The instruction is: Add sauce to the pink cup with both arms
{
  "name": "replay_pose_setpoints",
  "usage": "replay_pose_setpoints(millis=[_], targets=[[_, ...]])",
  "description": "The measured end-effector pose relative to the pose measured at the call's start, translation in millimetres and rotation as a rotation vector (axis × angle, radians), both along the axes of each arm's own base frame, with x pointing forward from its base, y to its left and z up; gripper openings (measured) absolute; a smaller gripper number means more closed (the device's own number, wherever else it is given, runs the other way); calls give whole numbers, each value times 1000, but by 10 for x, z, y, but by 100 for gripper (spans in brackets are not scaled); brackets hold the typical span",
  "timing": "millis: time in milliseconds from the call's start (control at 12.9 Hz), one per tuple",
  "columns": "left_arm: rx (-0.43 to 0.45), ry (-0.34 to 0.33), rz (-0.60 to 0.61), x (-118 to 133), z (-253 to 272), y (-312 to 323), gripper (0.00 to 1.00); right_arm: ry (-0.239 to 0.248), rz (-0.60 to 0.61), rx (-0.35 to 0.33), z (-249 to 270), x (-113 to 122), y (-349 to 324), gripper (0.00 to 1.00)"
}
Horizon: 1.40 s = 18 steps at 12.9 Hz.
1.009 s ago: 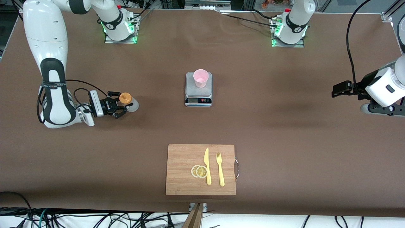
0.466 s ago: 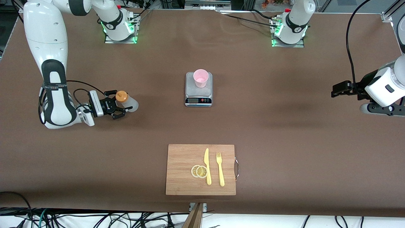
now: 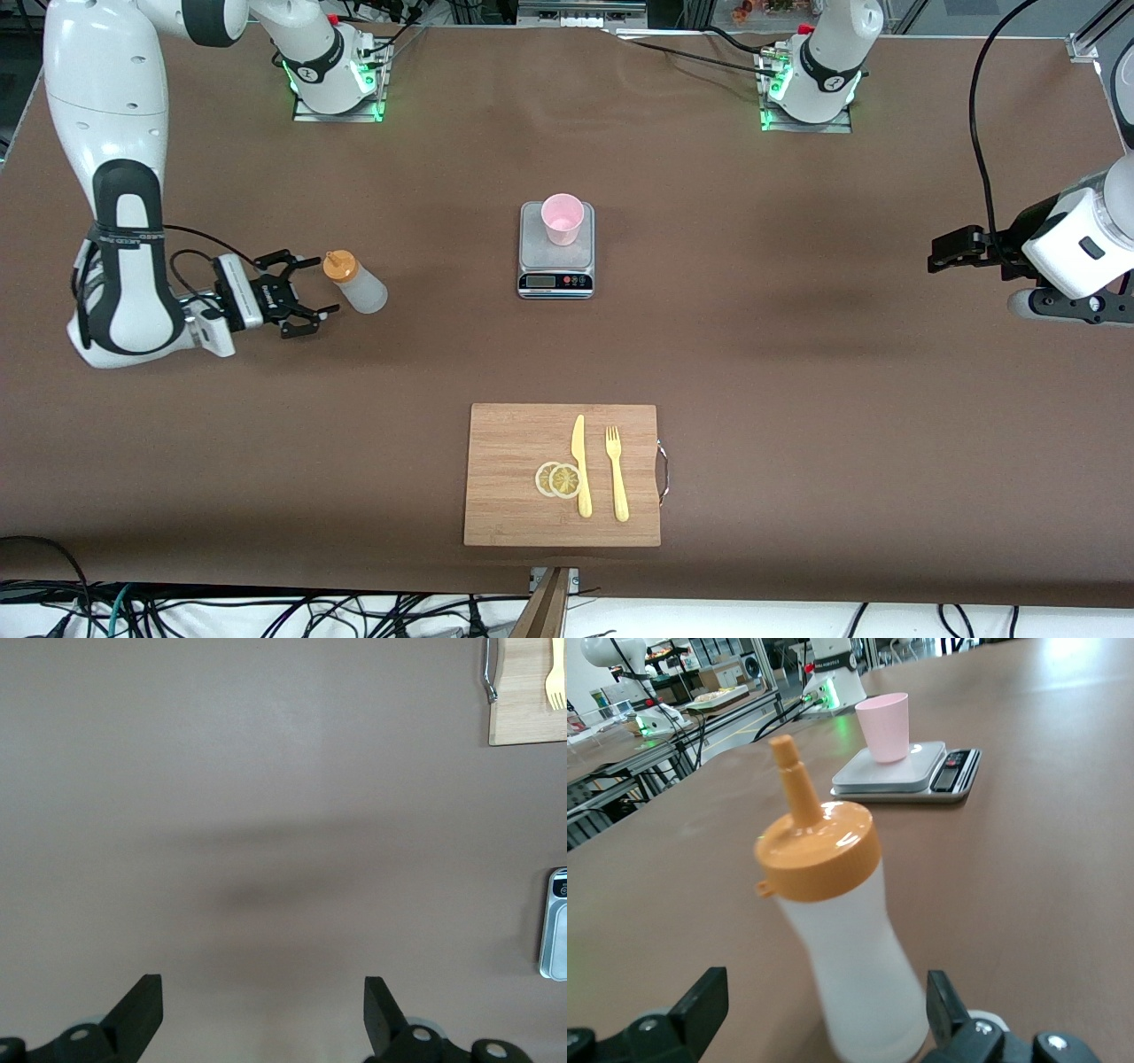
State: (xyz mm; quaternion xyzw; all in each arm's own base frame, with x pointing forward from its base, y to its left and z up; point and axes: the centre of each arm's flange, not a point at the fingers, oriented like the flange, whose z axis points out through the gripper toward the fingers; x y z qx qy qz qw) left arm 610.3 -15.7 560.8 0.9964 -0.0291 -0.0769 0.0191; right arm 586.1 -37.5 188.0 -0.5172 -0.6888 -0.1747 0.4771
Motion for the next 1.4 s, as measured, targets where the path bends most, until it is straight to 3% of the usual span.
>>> replay_pose_setpoints(millis=[155,699,931,1009,1242,1397], targets=[[0,0,0,0,0,2,100,58,-11,-72,264,81,-158,100],[0,-1,2,1,3,9,100,363,-116,-287,1408,330,-275,100],[0,-5,1,3,22,8,100,443,-205,-454,2002,390,-35,100],[0,-9,1,5,41,7,100,452,-237,-530,2201,376,61,100],[0,-14,2,8,62,9,100,416,-377,-799,2680,343,281,100],[0,-14,2,9,63,10,100,328,-466,-951,2903,292,498,100]])
